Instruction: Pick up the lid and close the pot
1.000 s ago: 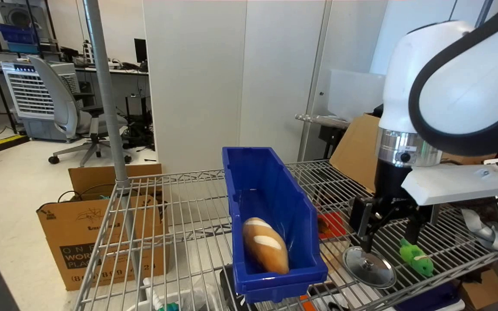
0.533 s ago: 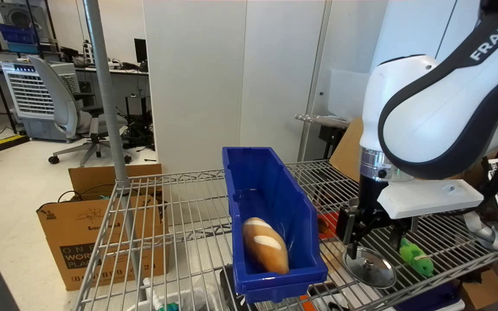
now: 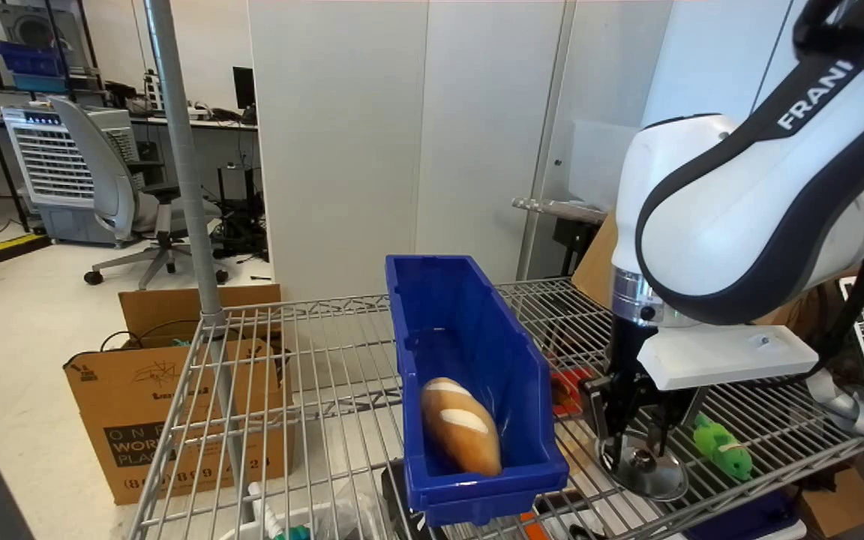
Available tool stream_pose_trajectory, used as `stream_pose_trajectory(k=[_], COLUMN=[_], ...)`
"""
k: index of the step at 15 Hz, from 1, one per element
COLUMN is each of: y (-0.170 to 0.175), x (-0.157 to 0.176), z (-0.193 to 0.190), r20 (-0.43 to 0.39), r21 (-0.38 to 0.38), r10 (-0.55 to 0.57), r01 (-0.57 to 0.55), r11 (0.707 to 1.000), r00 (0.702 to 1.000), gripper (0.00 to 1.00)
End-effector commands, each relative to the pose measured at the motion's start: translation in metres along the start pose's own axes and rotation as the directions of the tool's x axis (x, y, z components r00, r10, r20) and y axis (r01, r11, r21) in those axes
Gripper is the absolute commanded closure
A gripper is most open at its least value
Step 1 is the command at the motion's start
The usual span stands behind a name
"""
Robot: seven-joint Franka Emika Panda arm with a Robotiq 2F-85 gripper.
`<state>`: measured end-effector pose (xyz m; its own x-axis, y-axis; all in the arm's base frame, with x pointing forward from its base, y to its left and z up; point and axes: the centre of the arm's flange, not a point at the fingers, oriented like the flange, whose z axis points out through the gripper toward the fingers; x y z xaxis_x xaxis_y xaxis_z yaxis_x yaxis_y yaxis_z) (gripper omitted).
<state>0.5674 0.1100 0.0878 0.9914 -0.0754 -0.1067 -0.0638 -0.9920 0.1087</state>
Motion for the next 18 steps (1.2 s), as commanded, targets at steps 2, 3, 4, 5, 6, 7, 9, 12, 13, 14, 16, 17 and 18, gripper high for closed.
stream_pose_trajectory(k=[2, 3, 4, 5, 6, 7, 9, 12, 13, 14, 16, 17, 18], y=[-0.006, -0.003, 0.0, 0.007, 0.012, 0.021, 0.037, 0.066, 0.076, 0.086, 0.101, 0.106, 0.111], x=[0.003, 0.005, 0.007, 0.012, 0.014, 0.018, 0.024, 0.029, 0.036, 0.044, 0.059, 0.065, 0.072], z=[-0.003, -0.007, -0.009, -0.014, -0.018, -0.027, -0.05, -0.09, -0.098, -0.104, -0.108, -0.105, -0.099], r20=[0.0, -0.01, -0.011, -0.016, -0.02, -0.028, -0.042, -0.083, -0.095, -0.105, -0.095, -0.087, -0.068], r21=[0.017, 0.016, 0.02, 0.026, 0.031, 0.043, 0.085, 0.161, 0.166, 0.166, 0.167, 0.164, 0.16], r10=[0.021, 0.035, 0.046, 0.068, 0.082, 0.103, 0.138, 0.192, 0.213, 0.229, 0.257, 0.269, 0.279], r01=[-0.021, -0.035, -0.046, -0.067, -0.082, -0.102, -0.134, -0.177, -0.195, -0.21, -0.239, -0.253, -0.266], r11=[1.0, 0.999, 0.999, 0.997, 0.996, 0.994, 0.987, 0.971, 0.967, 0.964, 0.957, 0.953, 0.951], r00=[1.0, 0.999, 0.999, 0.998, 0.996, 0.994, 0.99, 0.978, 0.972, 0.968, 0.962, 0.959, 0.958], gripper=[0.81, 0.89, 0.95, 1.0, 0.96, 0.95, 0.95, 0.95, 0.95, 0.95, 0.95, 0.95, 0.95])
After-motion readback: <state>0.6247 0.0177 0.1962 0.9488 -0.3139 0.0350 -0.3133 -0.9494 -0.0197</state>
